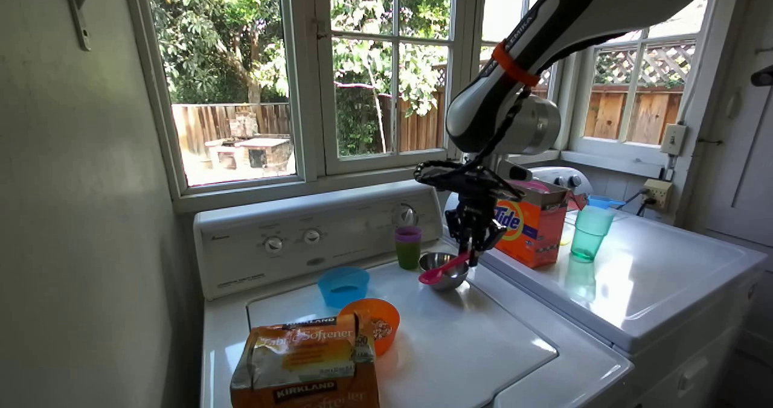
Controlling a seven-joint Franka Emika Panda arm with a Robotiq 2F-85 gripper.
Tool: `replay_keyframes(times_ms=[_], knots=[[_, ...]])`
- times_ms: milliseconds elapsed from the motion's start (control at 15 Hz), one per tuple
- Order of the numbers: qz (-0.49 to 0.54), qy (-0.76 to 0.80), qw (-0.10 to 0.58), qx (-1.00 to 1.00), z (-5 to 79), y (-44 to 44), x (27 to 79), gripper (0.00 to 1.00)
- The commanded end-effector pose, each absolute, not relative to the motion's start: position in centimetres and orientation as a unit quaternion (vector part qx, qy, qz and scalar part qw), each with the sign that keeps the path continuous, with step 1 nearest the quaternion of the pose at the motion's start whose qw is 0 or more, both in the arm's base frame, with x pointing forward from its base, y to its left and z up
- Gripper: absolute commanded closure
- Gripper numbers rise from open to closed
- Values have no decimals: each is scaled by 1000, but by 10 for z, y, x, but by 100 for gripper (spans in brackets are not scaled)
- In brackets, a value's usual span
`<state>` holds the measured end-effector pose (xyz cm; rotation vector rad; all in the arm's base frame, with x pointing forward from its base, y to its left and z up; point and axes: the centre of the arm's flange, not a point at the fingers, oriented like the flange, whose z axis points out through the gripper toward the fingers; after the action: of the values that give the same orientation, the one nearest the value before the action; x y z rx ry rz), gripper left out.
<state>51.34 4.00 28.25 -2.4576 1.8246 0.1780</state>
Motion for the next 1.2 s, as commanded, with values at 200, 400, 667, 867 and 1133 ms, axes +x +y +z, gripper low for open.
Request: replay_keyframes(times_ms=[200,400,667,867,1133], knots=[[11,630,-9,-776,281,38,512,94],[-38,626,-40,-778,287,60,514,94],[-89,603,-57,-790,298,99,508,94],[-126,585,-63,-799,306,124,506,94],[-182,548,-72,-813,306,160,504,94]])
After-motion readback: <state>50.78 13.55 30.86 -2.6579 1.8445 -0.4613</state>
